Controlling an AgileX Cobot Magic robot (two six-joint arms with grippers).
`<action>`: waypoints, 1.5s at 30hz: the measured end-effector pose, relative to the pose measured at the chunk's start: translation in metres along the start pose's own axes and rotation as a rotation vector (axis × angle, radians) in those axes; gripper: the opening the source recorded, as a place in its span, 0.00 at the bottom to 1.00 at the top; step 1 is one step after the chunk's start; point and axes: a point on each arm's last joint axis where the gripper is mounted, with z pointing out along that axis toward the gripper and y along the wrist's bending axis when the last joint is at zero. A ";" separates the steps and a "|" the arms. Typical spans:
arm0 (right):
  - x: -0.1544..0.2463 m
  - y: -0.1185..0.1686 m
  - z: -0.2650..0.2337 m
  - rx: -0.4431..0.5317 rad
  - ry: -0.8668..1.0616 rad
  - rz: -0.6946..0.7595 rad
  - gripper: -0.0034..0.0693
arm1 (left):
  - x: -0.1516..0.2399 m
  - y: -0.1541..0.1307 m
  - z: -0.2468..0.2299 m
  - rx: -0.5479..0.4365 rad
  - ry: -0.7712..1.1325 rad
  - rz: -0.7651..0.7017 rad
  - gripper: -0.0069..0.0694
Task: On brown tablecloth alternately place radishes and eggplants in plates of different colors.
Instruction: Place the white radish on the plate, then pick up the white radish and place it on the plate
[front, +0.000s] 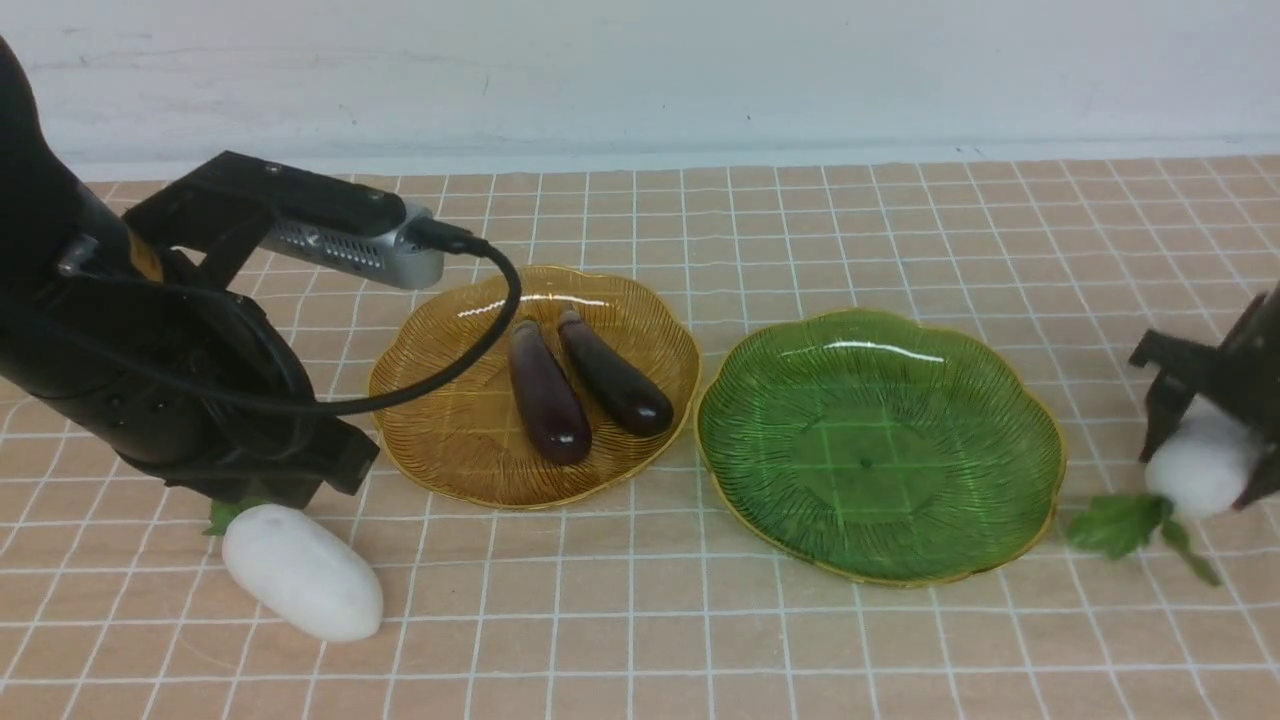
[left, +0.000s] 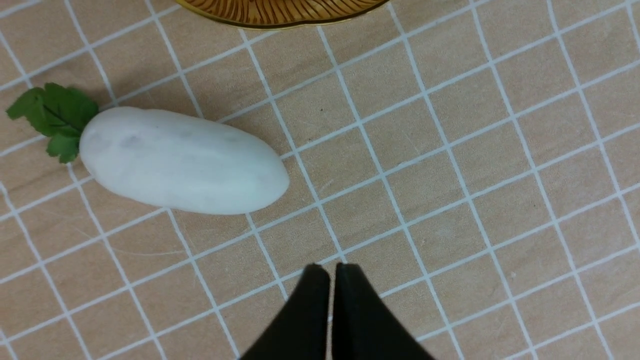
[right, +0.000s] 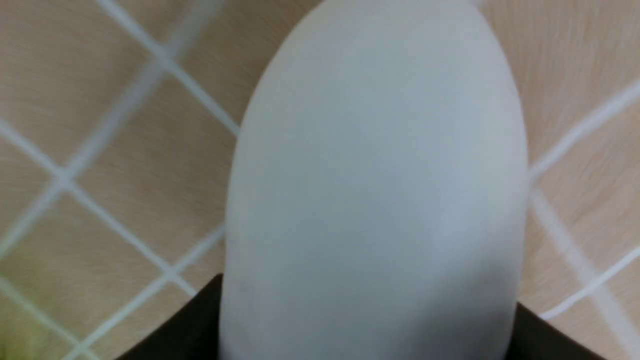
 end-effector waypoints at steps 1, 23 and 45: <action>-0.004 0.001 -0.007 0.015 -0.011 -0.034 0.71 | 0.000 0.000 0.000 0.000 0.000 0.002 0.09; 0.092 0.178 -0.049 -0.240 -0.045 -0.769 0.91 | 0.008 0.014 0.006 -0.045 0.056 -0.150 0.09; 0.274 -0.091 -0.237 -0.514 -0.586 -0.904 0.49 | -0.023 0.095 0.102 -0.060 0.074 -0.679 0.66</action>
